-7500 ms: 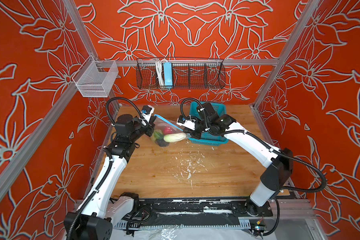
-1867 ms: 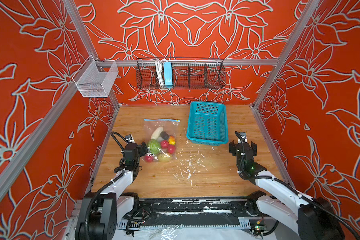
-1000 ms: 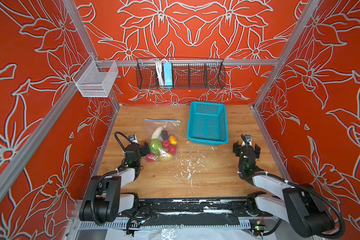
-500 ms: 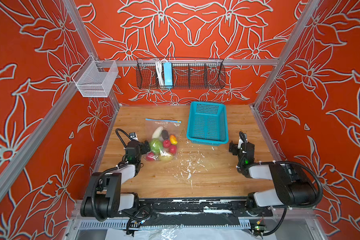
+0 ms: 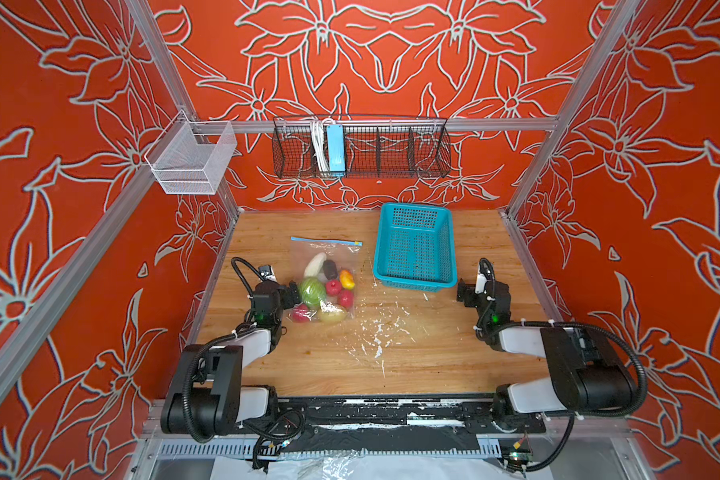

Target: Place the food in the zip-top bag and seal the zipper

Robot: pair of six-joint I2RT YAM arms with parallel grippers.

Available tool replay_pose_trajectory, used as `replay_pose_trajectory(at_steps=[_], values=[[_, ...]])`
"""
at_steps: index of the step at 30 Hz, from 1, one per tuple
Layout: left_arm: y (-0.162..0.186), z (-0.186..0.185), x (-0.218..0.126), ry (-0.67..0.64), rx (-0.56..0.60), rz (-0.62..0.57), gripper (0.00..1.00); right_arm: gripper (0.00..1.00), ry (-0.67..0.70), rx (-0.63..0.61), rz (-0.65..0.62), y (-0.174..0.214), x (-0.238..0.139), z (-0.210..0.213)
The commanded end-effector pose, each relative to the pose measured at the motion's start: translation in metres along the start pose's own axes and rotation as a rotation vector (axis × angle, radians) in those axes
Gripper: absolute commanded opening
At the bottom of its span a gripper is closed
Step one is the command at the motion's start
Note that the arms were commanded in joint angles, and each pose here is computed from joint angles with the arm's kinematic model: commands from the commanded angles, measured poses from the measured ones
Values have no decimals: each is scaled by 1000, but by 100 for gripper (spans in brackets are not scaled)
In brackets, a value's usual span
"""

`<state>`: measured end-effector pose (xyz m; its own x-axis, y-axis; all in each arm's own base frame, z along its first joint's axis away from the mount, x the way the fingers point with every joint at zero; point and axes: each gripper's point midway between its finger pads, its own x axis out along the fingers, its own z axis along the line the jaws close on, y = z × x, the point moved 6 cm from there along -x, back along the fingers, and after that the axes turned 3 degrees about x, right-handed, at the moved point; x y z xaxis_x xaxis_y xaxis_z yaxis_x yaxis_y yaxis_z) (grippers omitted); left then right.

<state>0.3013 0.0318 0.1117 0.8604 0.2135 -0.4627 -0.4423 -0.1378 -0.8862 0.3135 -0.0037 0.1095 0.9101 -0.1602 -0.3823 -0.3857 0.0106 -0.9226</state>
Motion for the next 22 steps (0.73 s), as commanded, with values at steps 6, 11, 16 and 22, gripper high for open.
replay_pose_trajectory(at_steps=[6, 11, 16, 22], values=[[-3, -1, 2, 1, 10, -4, 97, 98, -9, 15, -20, -7, 0, 0], [-4, -1, 2, 1, 10, -5, 97, 98, -9, 15, -19, -7, 0, 0], [-4, -3, 4, 36, 12, 6, 97, 98, -9, 15, -19, -7, 0, 0], [-5, -8, 3, 80, 36, 6, 97, 98, -9, 15, -20, -7, 0, 0]])
